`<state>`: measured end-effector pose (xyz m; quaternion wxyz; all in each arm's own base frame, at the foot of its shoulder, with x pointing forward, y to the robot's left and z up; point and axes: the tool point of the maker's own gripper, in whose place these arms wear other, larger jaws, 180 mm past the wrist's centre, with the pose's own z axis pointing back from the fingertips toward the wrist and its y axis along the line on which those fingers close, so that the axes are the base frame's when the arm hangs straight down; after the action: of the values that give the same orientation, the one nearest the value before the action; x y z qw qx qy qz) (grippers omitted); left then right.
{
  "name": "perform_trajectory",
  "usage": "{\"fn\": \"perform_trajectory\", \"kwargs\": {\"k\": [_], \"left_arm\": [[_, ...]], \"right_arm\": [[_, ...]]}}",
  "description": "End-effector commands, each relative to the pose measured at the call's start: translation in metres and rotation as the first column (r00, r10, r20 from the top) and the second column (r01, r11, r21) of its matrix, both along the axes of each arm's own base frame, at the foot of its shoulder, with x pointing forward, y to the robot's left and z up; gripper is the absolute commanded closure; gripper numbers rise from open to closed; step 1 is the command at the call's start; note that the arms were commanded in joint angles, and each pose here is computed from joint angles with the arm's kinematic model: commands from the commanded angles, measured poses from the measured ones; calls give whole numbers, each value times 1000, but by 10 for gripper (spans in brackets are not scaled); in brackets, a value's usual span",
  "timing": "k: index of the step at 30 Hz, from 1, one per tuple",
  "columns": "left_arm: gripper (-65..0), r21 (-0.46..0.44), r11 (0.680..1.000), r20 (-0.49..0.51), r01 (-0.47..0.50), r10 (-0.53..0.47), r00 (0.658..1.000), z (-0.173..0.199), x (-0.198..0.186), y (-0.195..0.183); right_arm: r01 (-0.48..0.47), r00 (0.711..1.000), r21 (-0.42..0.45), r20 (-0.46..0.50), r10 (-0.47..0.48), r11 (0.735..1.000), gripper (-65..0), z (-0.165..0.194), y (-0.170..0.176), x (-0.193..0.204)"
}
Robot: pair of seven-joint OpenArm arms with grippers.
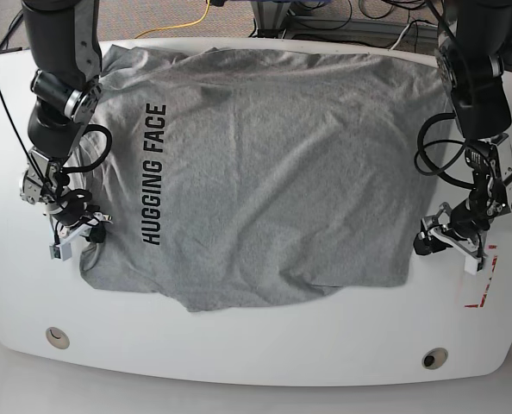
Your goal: Layout the t-shirt on the table in an organized manner, then fold the t-shirt properly
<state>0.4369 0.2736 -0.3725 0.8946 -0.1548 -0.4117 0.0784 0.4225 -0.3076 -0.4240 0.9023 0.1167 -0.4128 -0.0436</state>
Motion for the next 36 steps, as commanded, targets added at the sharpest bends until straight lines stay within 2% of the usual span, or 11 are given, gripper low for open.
{"fn": "perform_trajectory", "kwargs": {"k": [1, 13, 18, 21, 24, 31, 36], "left_arm": [[-389, -18, 999, 54, -37, 38, 998, 14, 16, 15], [-389, -22, 1000, 14, 3, -3, 1000, 2, 38, -7], [-389, -65, 997, 9, 30, -30, 1000, -7, 41, -37], [-389, -70, 997, 9, 34, -33, 999, -8, 42, -41], [-389, -92, 995, 18, 48, -47, 999, -9, 45, -58], [-386, -66, 991, -1, 113, -113, 994, -19, 44, -88], [-381, -64, 991, 0, 116, -117, 993, -19, 44, -89]], "right_arm": [[-2, 999, -22, 37, 3, 1000, -38, 16, -9, 10], [-1, 1000, -17, 22, 1, 1000, -38, 9, -8, 3], [-1, 1000, -17, 22, 1, 1000, -36, 9, -8, 3], [1, 1000, -17, 26, -1, 1000, -36, 10, -9, 3], [1, 999, -39, 49, 1, 999, -36, 19, -13, 8], [-22, 996, -84, 79, 29, 996, -36, 24, -5, 6], [-38, 998, -114, 49, 44, 993, -36, 23, -6, -1]]}}
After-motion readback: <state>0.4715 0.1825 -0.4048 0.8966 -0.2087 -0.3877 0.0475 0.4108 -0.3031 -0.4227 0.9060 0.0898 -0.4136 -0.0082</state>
